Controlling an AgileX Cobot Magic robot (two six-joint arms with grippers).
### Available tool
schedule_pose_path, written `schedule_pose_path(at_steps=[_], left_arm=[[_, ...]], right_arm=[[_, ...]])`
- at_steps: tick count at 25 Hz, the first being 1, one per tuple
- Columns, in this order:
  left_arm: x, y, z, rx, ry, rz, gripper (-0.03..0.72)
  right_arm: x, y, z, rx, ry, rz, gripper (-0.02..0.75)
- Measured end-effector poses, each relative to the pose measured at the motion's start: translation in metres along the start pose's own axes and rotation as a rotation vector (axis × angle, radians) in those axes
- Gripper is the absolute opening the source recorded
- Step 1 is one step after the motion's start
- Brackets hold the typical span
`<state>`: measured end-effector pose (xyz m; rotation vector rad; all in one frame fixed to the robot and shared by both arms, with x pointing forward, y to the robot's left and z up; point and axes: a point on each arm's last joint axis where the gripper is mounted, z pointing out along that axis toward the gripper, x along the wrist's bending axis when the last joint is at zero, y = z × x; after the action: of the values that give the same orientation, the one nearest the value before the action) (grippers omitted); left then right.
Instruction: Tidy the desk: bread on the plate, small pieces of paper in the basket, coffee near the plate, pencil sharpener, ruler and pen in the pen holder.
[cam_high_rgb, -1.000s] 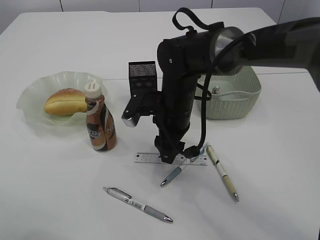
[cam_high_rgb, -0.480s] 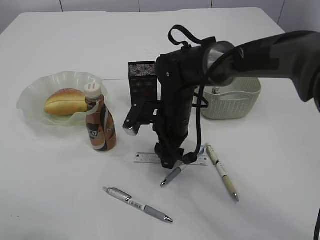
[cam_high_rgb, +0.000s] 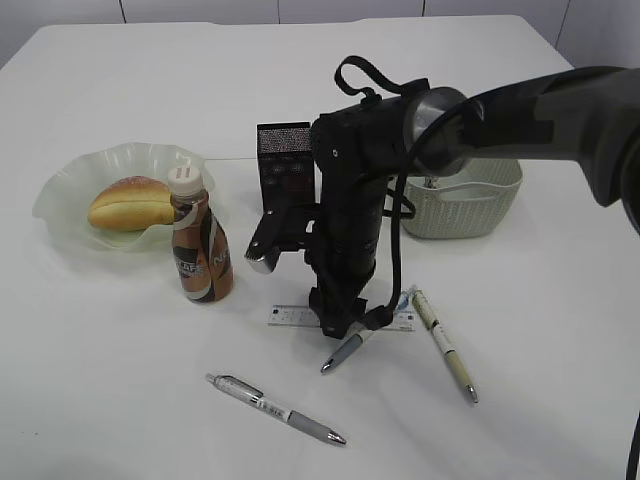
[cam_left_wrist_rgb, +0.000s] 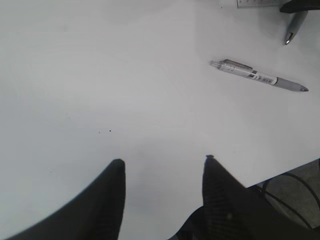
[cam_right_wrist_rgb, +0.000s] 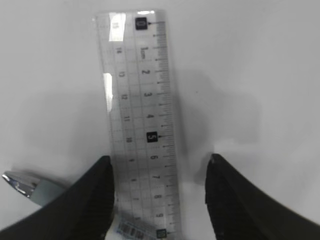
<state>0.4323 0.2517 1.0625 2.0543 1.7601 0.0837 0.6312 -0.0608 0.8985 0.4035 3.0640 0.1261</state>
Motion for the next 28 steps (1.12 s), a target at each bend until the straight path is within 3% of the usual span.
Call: schedule_pose_path(at_steps=[5,10,15,21,28], left_arm=[[0.000,0.000,0.000,0.000,0.000,0.000,0.370],[0.000,0.000,0.000,0.000,0.000,0.000,0.370],[0.000,0.000,0.000,-0.002,0.000,0.000,0.370],[0.000,0.000,0.000,-0.002,0.000,0.000,0.370],[0.000,0.000,0.000,-0.002,0.000,0.000,0.370]], right_arm=[[0.000,0.000,0.002,0.003,0.003,0.000,0.367],[0.001,0.000,0.005,0.017,0.017,-0.001,0.347],[0.002,-0.001,0.005,0.022,0.022,-0.002,0.267],[0.002,0.000,0.001,0.012,0.025,0.003,0.260],[0.000,0.001,-0.067,-0.172,-0.007,0.038,0.260]])
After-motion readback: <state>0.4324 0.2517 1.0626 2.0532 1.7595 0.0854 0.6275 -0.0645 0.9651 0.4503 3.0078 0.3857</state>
